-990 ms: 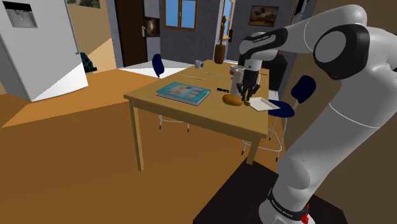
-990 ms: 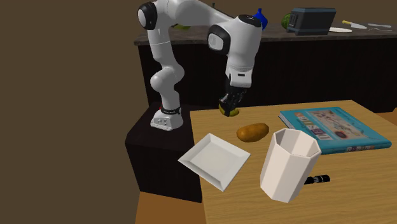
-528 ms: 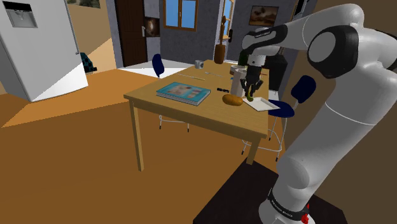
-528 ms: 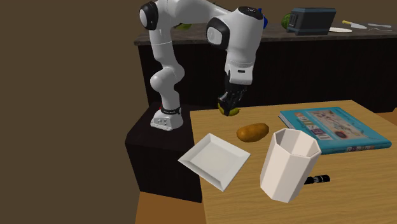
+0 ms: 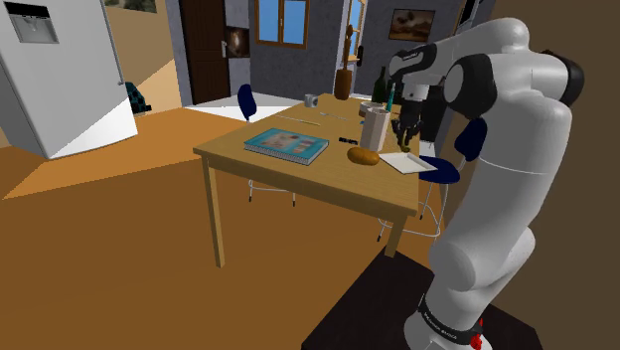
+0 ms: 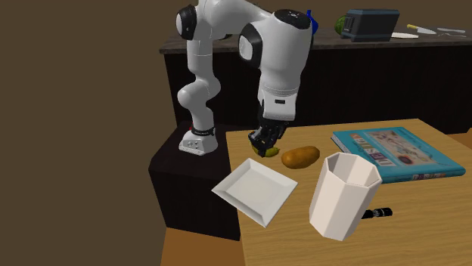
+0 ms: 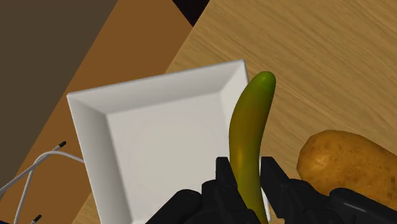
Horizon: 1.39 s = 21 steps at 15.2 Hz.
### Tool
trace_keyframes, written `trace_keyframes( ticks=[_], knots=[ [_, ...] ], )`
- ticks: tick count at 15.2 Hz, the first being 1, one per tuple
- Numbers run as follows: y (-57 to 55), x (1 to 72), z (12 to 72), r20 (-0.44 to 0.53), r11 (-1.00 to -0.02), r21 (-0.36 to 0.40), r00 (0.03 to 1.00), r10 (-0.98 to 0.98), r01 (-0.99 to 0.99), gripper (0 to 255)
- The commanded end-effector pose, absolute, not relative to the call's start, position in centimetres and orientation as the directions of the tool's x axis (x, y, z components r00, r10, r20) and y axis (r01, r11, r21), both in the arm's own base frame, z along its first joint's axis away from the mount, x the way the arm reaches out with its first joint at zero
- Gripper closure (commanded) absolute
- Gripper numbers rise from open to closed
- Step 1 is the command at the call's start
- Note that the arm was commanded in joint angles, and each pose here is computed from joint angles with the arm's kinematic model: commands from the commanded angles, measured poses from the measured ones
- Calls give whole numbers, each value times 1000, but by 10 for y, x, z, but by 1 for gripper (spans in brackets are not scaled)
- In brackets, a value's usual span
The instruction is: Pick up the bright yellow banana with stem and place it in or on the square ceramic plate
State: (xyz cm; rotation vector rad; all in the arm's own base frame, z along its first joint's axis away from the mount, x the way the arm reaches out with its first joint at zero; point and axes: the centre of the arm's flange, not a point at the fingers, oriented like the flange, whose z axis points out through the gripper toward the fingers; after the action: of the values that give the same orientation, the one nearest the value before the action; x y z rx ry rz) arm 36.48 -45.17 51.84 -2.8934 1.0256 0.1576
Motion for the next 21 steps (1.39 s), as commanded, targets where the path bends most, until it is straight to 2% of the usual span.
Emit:
trace_keyframes(
  ticks=[1,3,17,21],
  knots=[
    [-477,359,520,-118,-777,-29,774,-622,-629,255],
    [-510,354,520,-118,-777,-29,774,-622,-629,255],
    [-510,354,448,-118,-777,-29,774,-622,-629,255],
    [-510,354,448,-118,-777,-29,774,-622,-629,255]
  ],
)
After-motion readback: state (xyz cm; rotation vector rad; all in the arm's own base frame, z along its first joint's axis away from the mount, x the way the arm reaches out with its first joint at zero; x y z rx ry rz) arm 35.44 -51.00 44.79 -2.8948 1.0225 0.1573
